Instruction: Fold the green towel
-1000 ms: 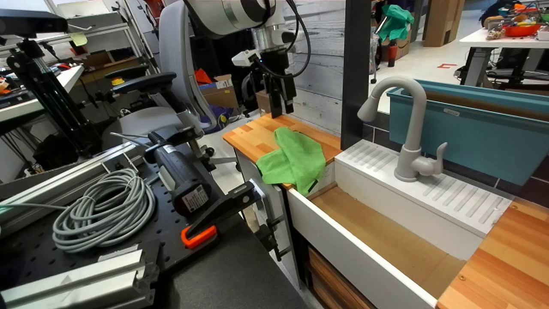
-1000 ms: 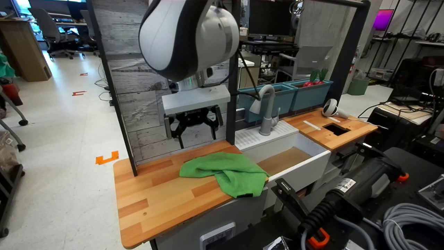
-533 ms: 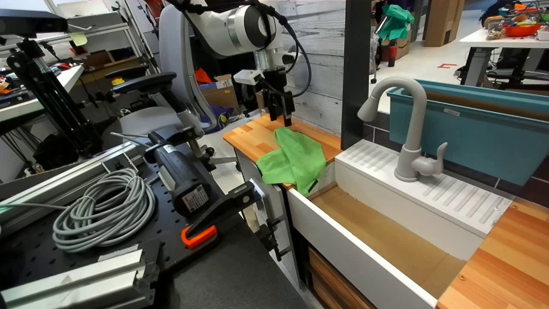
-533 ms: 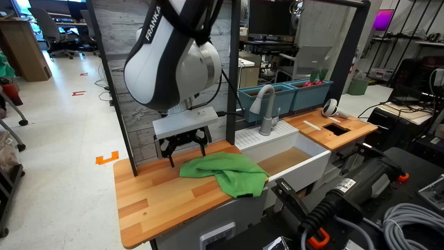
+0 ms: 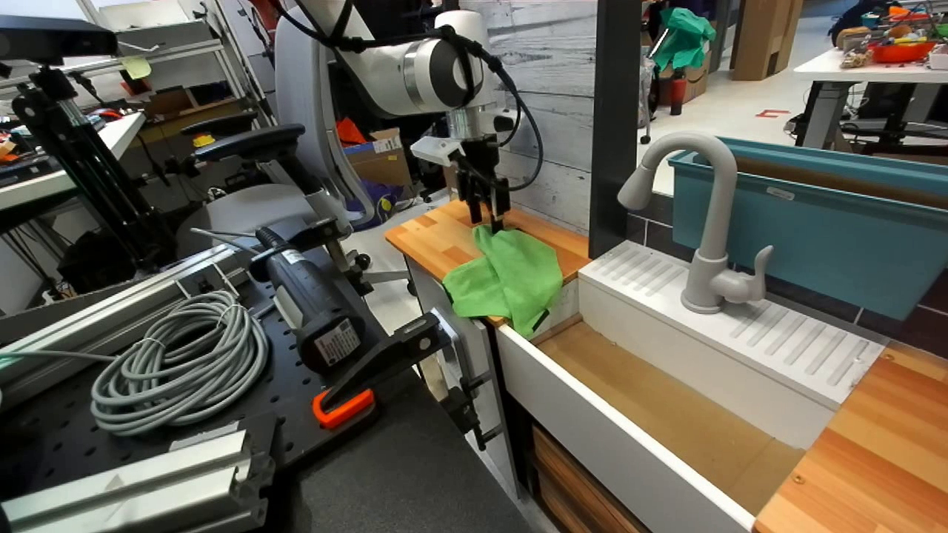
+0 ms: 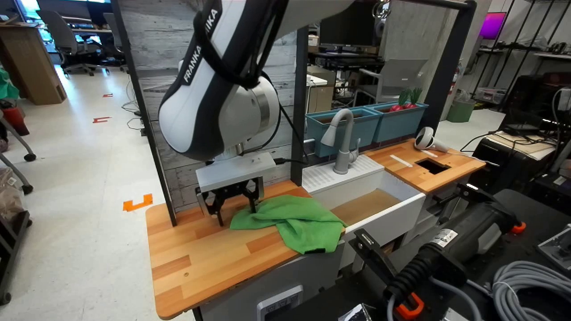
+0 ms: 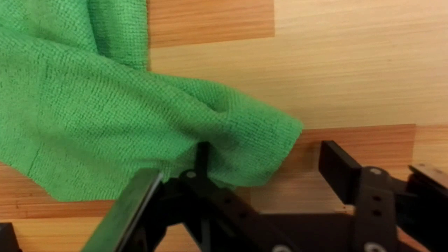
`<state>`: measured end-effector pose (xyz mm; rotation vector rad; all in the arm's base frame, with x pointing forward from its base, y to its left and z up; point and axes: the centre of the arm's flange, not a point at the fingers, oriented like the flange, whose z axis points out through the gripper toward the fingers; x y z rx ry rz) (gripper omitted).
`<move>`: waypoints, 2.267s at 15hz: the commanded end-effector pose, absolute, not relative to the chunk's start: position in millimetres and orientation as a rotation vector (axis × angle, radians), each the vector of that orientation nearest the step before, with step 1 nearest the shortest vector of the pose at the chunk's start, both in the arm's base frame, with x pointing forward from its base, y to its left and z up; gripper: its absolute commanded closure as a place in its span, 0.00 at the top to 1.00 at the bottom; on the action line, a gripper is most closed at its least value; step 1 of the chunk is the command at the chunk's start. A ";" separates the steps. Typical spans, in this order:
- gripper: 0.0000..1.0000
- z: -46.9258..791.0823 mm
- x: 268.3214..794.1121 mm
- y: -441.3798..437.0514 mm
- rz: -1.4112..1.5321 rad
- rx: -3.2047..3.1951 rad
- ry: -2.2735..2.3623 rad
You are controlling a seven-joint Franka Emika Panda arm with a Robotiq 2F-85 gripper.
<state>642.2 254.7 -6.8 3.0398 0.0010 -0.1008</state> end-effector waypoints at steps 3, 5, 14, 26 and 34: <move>0.36 -23.5 653.4 259.9 -0.136 3.069 0.038; 0.21 -25.5 653.4 257.3 -0.150 3.071 0.043; 0.01 -24.1 627.8 294.6 -0.152 3.010 0.180; 0.01 29.7 551.8 402.0 -0.071 2.945 0.462; 0.01 98.2 546.6 342.5 0.047 2.945 0.315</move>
